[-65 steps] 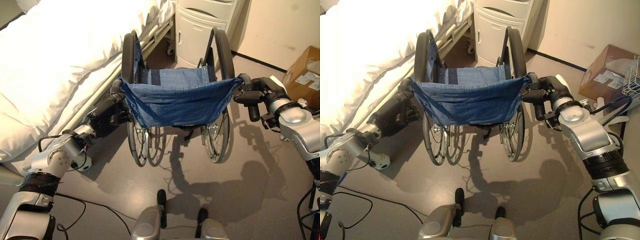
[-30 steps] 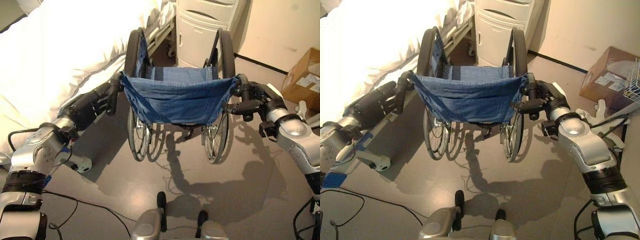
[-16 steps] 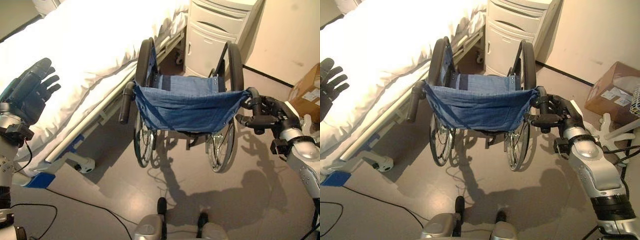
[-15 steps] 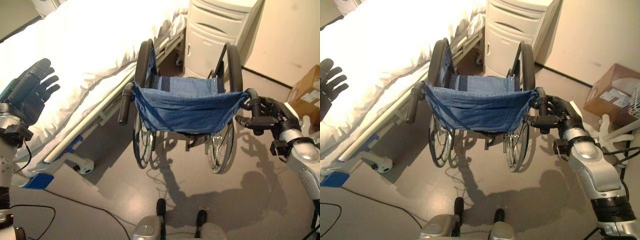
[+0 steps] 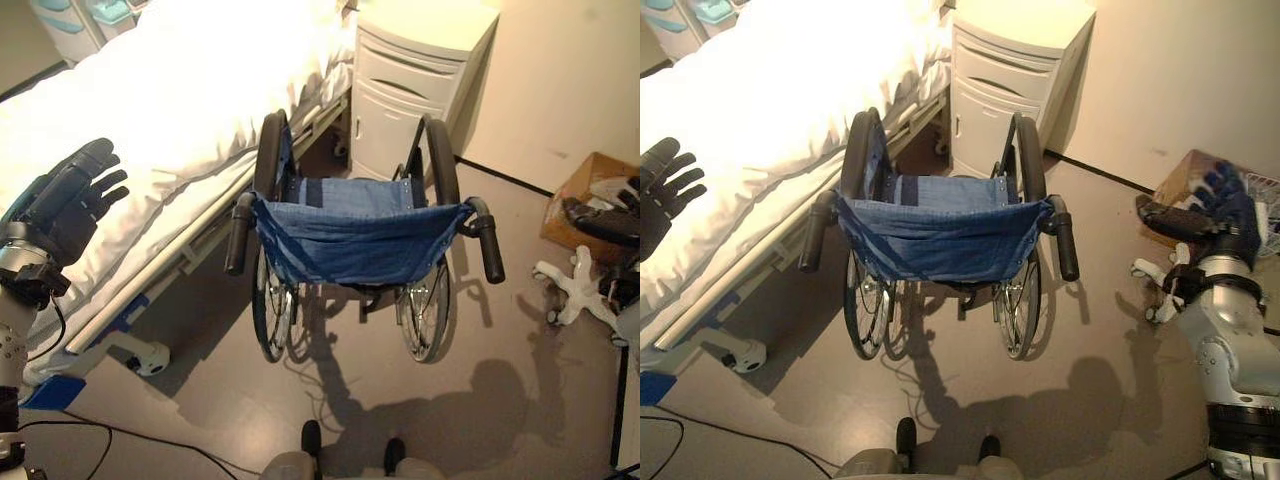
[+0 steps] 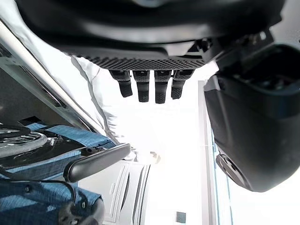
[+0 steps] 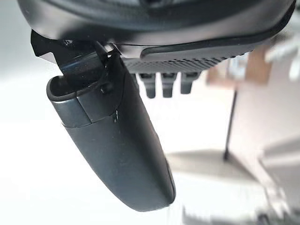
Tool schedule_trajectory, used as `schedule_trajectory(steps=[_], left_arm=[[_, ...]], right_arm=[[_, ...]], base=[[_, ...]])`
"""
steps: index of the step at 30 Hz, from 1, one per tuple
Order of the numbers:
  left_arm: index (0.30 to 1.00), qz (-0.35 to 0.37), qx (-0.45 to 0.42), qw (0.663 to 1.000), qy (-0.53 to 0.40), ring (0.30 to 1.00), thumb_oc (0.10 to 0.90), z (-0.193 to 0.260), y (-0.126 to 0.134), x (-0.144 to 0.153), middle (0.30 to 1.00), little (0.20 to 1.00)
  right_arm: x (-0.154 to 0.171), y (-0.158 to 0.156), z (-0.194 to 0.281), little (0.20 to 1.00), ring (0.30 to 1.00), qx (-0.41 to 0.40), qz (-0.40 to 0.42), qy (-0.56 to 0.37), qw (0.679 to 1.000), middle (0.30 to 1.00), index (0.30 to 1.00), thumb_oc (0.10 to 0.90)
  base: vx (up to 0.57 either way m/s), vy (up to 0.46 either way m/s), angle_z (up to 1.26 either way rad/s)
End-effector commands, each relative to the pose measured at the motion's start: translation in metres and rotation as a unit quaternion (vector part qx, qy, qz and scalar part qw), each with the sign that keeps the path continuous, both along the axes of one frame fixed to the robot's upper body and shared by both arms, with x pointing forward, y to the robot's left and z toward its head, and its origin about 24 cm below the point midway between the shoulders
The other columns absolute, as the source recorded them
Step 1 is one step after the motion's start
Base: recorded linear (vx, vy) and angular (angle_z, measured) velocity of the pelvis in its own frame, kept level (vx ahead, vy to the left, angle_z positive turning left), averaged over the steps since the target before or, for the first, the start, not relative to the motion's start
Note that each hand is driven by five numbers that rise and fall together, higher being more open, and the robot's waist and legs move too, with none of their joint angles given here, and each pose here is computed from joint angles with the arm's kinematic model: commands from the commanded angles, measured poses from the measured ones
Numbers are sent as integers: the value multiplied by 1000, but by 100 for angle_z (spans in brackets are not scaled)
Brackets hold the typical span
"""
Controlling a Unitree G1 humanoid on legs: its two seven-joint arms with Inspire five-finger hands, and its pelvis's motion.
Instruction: Push the wheelchair next to the bed
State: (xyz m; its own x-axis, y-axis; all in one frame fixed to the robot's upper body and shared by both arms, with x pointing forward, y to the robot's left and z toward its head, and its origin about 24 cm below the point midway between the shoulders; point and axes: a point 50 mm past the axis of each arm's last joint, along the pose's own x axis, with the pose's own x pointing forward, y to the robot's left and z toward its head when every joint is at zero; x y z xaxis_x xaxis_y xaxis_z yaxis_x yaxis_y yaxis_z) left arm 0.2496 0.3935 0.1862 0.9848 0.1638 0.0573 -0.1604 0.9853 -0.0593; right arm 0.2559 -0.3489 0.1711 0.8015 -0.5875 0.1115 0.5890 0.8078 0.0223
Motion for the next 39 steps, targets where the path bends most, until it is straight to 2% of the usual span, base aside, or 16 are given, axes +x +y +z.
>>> schedule_trajectory(steps=[1,6,10,16,20,21,22,23,24,28,29,30,32,34,38,39], left_arm=[[900,15,3,997,-78,900,800,34,11,-6,900,900],[900,27,-18,997,-69,900,800,24,15,-10,900,900],[900,37,-37,998,-25,900,800,-7,19,-23,900,900],[900,47,-78,995,43,900,800,-63,18,-39,900,900],[900,37,-123,983,131,900,800,-118,5,-54,900,900],[900,37,-122,983,134,900,800,-120,5,-54,900,900],[900,33,-138,975,170,900,800,-142,-4,-59,900,900],[900,32,-143,973,178,900,800,-147,-5,-60,900,900],[900,23,-153,963,220,900,800,-171,-17,-65,900,900],[900,10,-195,928,316,900,800,-224,-49,-78,900,900],[900,8,-197,925,325,900,800,-228,-51,-79,900,900],[900,1,-215,901,376,900,800,-253,-70,-90,900,900],[900,2,-224,883,412,900,800,-271,-82,-101,900,900],[900,6,-251,845,472,900,800,-306,-115,-127,900,900],[900,30,-280,787,549,900,800,-337,-141,-165,900,900],[900,31,-279,786,551,900,800,-338,-142,-165,900,900]], right_arm=[[-10,-11,45,900,900,-51,-49,-93,993,900,900,800],[-19,-23,41,900,900,-18,-106,-111,988,900,900,800],[-35,-39,19,900,900,25,-161,-96,982,900,900,800],[-63,-72,-34,900,900,79,-230,-15,970,900,900,800],[-94,-83,-108,900,900,158,-290,99,939,900,900,800],[-95,-83,-110,900,900,161,-292,104,937,900,900,800],[-108,-78,-143,900,900,194,-307,148,920,900,900,800],[-111,-76,-149,900,900,203,-310,160,915,900,900,800],[-124,-65,-183,900,900,233,-320,214,893,900,900,800],[-150,-37,-240,900,900,310,-323,314,837,900,900,800],[-152,-34,-244,900,900,319,-320,323,832,900,900,800],[-162,-15,-266,900,900,345,-300,367,810,900,900,800],[-169,0,-278,900,900,362,-288,397,792,900,900,800],[-183,34,-303,900,900,390,-247,455,761,900,900,800],[-209,73,-327,900,900,413,-158,539,717,900,900,800],[-209,74,-328,900,900,413,-155,541,716,900,900,800]], base=[[16,-1,-4],[0,0,0],[0,0,0],[0,0,0],[0,0,0],[0,0,0],[0,0,0],[0,0,0],[0,0,0],[10,-8,-7],[17,-21,-4],[0,0,0],[0,0,0],[0,0,0],[0,0,0],[25,-10,3]])
